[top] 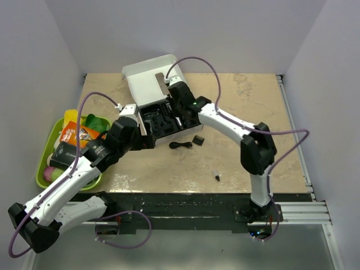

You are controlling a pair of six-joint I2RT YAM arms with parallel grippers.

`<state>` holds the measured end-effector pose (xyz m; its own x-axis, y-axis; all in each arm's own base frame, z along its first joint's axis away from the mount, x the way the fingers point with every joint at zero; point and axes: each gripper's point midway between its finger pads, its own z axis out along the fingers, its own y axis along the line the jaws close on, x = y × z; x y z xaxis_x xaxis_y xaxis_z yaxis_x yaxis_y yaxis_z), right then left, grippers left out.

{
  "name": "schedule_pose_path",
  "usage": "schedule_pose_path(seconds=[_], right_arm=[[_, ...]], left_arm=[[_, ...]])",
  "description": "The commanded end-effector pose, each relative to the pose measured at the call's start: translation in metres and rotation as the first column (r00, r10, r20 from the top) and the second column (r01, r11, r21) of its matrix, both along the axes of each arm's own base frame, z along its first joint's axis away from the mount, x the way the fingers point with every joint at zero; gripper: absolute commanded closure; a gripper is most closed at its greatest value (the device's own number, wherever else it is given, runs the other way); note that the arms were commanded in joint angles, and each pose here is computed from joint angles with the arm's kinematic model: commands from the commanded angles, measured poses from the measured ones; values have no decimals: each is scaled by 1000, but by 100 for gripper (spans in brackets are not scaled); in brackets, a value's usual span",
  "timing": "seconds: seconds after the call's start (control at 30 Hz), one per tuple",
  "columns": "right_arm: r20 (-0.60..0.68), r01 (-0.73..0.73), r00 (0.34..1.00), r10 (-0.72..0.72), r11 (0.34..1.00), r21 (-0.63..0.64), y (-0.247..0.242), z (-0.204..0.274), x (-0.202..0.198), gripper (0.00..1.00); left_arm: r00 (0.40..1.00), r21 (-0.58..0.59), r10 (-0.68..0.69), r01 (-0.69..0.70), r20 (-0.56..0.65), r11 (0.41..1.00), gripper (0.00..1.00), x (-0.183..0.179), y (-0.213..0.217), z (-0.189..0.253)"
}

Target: Sort the hair-cutting tools

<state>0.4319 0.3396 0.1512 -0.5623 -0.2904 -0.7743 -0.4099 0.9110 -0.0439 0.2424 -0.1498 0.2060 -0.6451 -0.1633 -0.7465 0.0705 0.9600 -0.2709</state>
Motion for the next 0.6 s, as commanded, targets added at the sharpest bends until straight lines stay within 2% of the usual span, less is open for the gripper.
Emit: schedule_pose_path(seconds=[0.0, 0.03, 0.1, 0.17, 0.2, 0.27, 0.33, 0.43, 0.57], right_arm=[[-9, 93, 996, -93, 995, -28, -49, 17, -40, 74], [-1, 105, 994, -105, 994, -10, -59, 30, -50, 71], [-57, 156, 986, -159, 987, -50, -83, 8, -74, 65], [-76, 203, 976, -206, 978, -42, -105, 12, -95, 63], [-104, 220, 968, -227, 973, -76, -119, -4, -110, 61], [-140, 249, 958, -251, 968, -33, -131, -3, -131, 60], [-206, 284, 935, -290, 957, -57, -147, -23, -156, 59], [-286, 325, 904, -316, 946, -18, -162, -36, -189, 60], [-339, 402, 858, -384, 915, -19, -184, -55, -218, 60]], left_arm=[[998, -31, -35, 36, 54, 999, 1, -5, 0, 27], [997, -39, -39, 42, 60, 998, 1, -8, 0, 30], [997, -50, -54, 57, 57, 997, 1, -13, 0, 29], [996, -60, -64, 67, 56, 996, 1, -18, 1, 30], [996, -59, -66, 69, 51, 996, 1, -20, 2, 29], [996, -73, -78, 81, 50, 994, 1, -25, 2, 28], [995, -88, -83, 87, 53, 992, 1, -30, 2, 29], [994, -112, -95, 100, 52, 989, 1, -36, 2, 29], [992, -144, -122, 126, 38, 982, 2, -43, -3, 23]])
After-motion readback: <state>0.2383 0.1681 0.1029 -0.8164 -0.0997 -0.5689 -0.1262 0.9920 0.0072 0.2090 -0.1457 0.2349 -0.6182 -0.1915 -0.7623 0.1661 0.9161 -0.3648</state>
